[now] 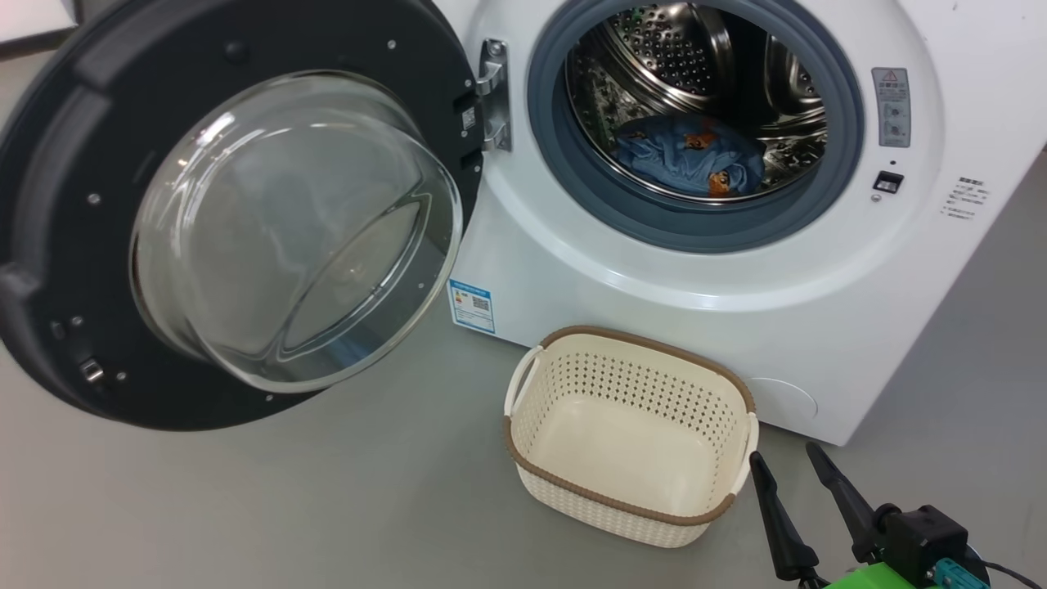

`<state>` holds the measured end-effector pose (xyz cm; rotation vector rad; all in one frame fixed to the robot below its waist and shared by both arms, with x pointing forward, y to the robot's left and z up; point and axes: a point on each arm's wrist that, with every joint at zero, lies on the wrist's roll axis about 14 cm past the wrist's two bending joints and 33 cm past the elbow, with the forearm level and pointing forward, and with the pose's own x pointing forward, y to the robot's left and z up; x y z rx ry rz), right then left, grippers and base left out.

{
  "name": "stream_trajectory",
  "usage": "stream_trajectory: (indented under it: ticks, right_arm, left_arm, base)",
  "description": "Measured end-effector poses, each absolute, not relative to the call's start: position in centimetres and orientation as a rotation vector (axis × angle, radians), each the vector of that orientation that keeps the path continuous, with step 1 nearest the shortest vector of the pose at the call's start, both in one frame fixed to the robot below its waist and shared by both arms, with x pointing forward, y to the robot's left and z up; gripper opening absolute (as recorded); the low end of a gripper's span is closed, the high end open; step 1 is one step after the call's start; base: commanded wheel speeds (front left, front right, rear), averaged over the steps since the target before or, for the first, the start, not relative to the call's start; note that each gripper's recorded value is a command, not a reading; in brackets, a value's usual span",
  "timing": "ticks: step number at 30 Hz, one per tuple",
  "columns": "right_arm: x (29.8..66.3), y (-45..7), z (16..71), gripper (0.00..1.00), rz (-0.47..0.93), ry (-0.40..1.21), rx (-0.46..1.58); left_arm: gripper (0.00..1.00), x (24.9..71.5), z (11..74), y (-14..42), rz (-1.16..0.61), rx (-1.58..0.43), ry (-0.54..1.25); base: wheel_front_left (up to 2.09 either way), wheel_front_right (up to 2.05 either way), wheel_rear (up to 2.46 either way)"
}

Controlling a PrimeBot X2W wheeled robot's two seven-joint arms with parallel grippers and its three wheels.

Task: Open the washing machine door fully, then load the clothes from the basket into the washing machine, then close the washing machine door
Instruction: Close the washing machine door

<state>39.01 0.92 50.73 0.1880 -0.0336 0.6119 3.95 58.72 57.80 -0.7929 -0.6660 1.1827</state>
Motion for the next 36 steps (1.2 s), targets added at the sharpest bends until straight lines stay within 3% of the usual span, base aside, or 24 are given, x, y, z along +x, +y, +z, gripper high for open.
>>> stream_trajectory:
  ticks: [18, 36]
  right_arm:
    - [39.1, -3.6, 49.4, 1.00, 0.533, -0.013, 0.123]
    - [39.1, -5.2, 47.5, 1.00, 0.523, 0.036, 0.087]
  left_arm:
    - [0.00, 12.3, 64.2, 61.5, 0.987, -1.097, -0.817]
    - [0.00, 21.2, 64.2, 58.9, 0.744, -1.313, -0.745]
  base:
    - [0.00, 0.00, 0.00]
    - [0.00, 0.00, 0.00]
